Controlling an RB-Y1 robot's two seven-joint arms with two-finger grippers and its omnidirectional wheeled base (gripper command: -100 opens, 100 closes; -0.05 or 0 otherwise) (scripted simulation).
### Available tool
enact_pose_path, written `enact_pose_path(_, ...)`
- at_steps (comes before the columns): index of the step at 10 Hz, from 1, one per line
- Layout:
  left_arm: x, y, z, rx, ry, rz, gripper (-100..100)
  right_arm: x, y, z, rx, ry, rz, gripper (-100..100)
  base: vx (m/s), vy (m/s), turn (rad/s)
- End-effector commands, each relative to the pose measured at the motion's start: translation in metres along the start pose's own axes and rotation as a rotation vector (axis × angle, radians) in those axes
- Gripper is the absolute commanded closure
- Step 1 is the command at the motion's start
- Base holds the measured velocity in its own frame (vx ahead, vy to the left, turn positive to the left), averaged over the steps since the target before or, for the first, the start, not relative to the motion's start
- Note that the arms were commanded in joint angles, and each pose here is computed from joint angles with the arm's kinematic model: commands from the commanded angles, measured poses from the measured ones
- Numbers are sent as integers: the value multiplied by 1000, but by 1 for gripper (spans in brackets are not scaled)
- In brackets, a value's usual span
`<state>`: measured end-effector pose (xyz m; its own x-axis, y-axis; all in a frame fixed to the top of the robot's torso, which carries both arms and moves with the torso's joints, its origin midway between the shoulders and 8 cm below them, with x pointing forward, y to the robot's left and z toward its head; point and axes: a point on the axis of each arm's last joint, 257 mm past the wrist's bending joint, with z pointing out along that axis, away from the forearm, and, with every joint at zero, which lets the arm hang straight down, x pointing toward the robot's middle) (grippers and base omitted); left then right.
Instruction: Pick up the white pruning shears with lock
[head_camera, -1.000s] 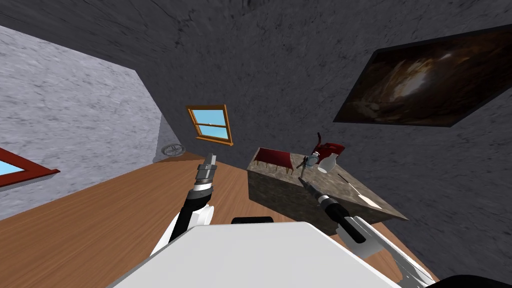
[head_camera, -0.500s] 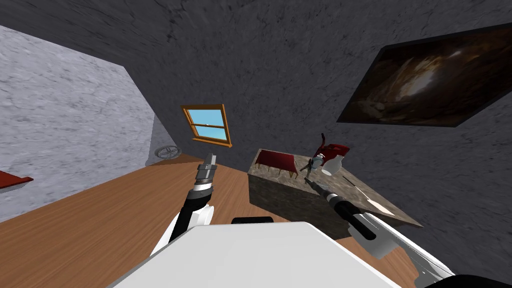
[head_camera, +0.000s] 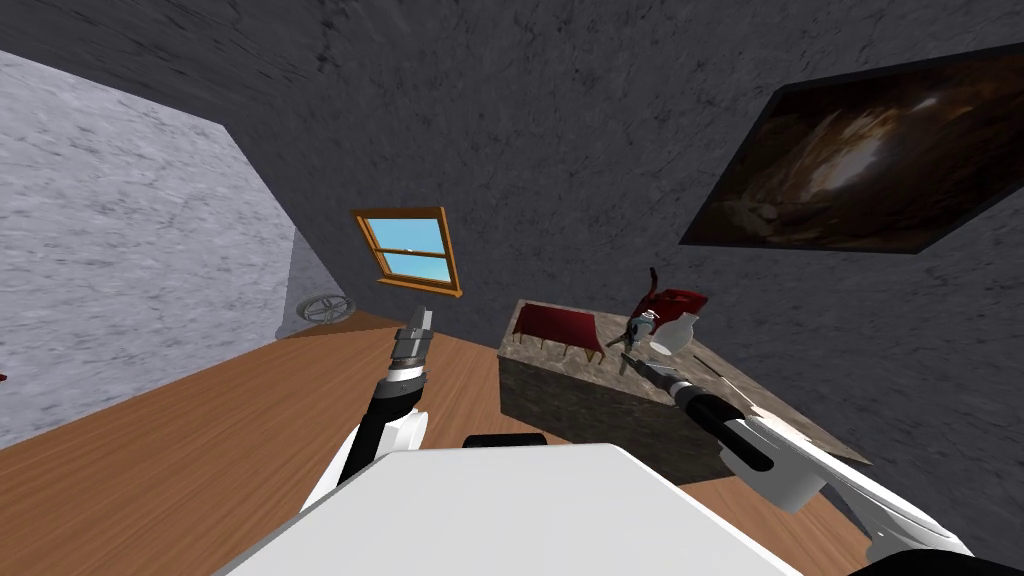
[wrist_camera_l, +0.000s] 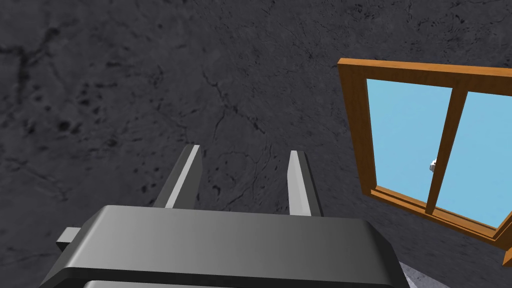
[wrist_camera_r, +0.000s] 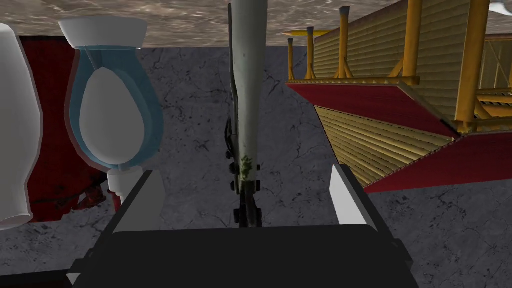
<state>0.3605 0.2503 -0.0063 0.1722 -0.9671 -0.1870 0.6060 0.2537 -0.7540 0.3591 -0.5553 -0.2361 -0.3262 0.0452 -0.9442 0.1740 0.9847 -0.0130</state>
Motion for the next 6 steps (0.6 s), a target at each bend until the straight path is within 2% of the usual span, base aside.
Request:
enact_pose_path(1,0,0,0,0,0,0,0,-8,-12,-1,24,3,-54,-100,132,76,-48)
enact_pose_path(2,0,0,0,0,0,0,0,-15,-25,-1,44,5,-96,-100,156,73,-62)
enact_pose_path(3,0,0,0,0,0,0,0,-12,-15,-1,29,4,-70,-100,72,32,-14)
enact_pose_path(4,0,0,0,0,0,0,0,-13,-16,-1,33,4,-75,0,12,7,4)
enact_pose_path(5,0,0,0,0,0,0,0,-13,-16,-1,33,4,-75,-100,6,3,0)
enact_pose_path(6,0,0,0,0,0,0,0,-13,-16,-1,33,4,-75,100,0,0,0)
